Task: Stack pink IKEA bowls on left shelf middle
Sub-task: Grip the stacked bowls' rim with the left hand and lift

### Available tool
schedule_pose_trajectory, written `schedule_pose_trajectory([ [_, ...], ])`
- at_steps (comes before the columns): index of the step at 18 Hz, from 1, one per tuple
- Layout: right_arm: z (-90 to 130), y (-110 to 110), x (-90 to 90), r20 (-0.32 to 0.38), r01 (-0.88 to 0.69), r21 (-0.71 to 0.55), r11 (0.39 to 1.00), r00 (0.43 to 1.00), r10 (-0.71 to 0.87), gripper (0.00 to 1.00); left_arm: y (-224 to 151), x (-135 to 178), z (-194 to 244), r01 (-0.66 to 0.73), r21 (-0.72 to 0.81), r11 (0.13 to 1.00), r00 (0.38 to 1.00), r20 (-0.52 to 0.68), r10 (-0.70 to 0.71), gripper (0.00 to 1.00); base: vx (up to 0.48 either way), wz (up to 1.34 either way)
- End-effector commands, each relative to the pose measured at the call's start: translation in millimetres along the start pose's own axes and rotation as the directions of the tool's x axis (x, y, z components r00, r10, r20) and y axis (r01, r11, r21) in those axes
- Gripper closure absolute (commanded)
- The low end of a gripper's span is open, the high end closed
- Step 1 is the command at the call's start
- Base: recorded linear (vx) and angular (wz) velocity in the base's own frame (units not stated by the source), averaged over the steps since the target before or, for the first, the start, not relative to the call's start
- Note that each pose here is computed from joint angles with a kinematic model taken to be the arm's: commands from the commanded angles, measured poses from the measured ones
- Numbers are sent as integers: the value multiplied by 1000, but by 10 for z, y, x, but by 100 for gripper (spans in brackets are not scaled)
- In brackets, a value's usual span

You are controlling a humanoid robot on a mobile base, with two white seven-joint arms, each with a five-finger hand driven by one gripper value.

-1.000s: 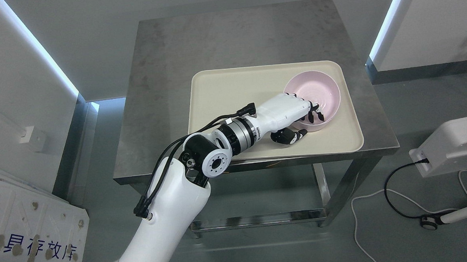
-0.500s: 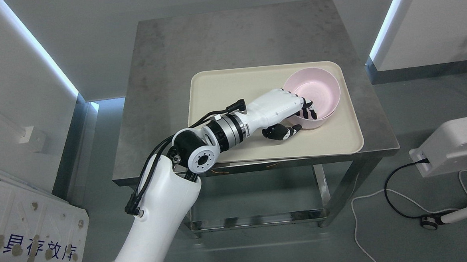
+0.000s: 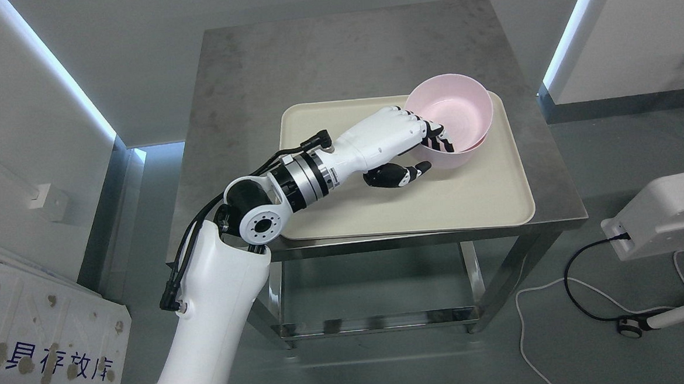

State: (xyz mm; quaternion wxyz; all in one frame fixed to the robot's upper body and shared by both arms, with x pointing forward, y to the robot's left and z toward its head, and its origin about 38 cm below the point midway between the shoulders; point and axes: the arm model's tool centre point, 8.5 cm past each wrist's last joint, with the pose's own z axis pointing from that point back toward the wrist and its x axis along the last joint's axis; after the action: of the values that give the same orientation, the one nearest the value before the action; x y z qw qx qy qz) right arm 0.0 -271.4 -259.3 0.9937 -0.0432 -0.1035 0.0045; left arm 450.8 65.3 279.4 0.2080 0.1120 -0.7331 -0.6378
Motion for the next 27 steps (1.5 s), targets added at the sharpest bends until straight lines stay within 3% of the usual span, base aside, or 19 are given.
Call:
schedule_pose_trajectory([
  [1, -12, -114, 58, 17, 2, -19, 1000, 1000, -1, 0, 281, -294, 446, 22, 126, 992, 999, -52, -16, 99, 0, 0],
  [13, -12, -114, 58, 17, 2, -19, 1000, 1000, -1, 0, 151, -150, 701, 81, 131, 988, 996, 35, -86, 99, -20, -28],
  [19, -12, -114, 58, 17, 2, -19, 1000, 1000, -1, 0, 192, -402, 1189, 32, 162, 986, 998, -66, -22, 98, -96, -88],
  [27, -12, -114, 58, 17, 2, -19, 1000, 1000, -1, 0, -76, -352, 1347, -46, 176, 983, 997, -61, 57, 100, -194, -59],
])
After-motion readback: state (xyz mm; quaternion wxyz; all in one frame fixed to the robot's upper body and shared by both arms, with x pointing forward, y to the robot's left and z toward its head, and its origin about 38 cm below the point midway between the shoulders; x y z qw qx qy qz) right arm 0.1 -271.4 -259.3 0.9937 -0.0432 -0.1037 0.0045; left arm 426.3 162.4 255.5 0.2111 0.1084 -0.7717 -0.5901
